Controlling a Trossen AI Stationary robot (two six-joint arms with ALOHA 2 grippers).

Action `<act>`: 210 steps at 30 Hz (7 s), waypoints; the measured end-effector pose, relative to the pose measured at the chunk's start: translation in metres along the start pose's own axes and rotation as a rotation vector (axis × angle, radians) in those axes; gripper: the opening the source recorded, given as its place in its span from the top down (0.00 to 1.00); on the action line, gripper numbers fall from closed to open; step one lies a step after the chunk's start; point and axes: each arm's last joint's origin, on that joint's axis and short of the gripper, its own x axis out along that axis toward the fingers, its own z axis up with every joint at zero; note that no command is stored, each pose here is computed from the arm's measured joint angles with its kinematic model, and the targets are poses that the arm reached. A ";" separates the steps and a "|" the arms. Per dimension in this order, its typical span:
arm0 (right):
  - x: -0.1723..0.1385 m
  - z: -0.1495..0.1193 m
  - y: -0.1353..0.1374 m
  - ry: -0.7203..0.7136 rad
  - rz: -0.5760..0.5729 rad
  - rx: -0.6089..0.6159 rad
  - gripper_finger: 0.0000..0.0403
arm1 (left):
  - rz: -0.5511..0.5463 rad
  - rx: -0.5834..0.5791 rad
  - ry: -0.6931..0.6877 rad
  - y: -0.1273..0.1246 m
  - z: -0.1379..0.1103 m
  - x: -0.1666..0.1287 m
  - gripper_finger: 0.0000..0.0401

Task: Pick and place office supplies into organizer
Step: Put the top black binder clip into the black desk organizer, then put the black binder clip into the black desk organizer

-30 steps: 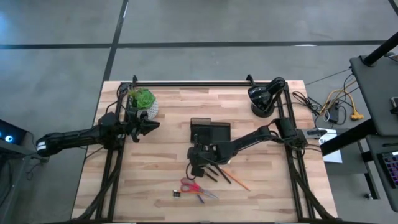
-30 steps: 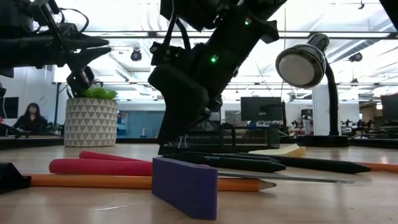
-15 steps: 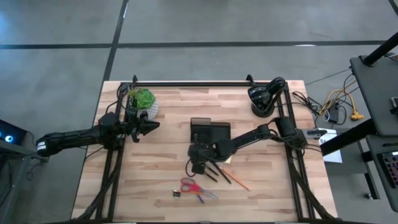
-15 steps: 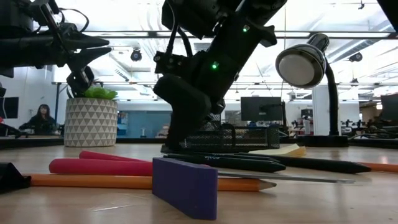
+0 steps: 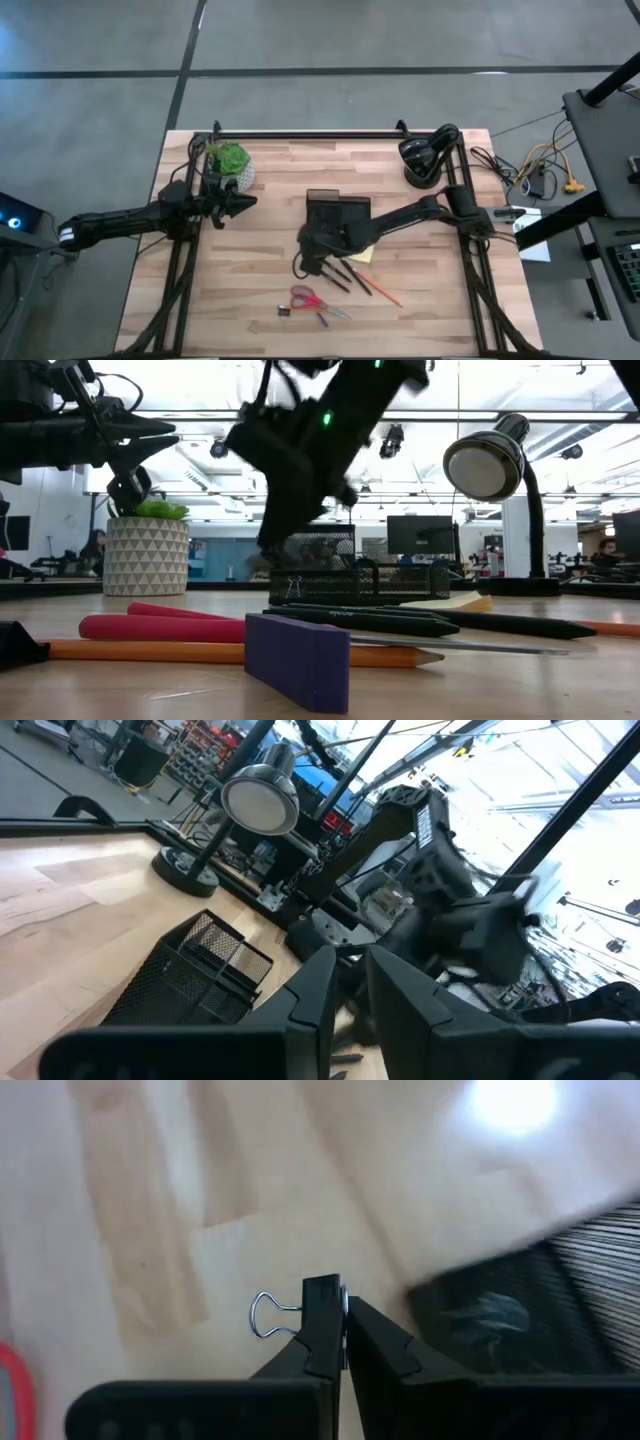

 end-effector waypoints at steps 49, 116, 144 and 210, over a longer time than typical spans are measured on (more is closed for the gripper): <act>0.018 0.013 -0.082 0.253 -0.102 0.631 0.68 | 0.000 0.000 0.000 0.000 0.000 0.000 0.89; -0.173 -0.183 0.157 0.332 0.230 0.519 0.67 | -0.052 0.100 0.774 -0.147 -0.018 0.054 0.89; -0.180 -0.198 0.151 0.385 0.161 0.340 0.67 | 0.241 0.762 0.932 -0.252 -0.177 0.113 0.88; -0.180 -0.205 0.143 0.328 0.066 0.383 0.67 | 0.408 0.838 0.942 -0.240 -0.165 0.126 1.00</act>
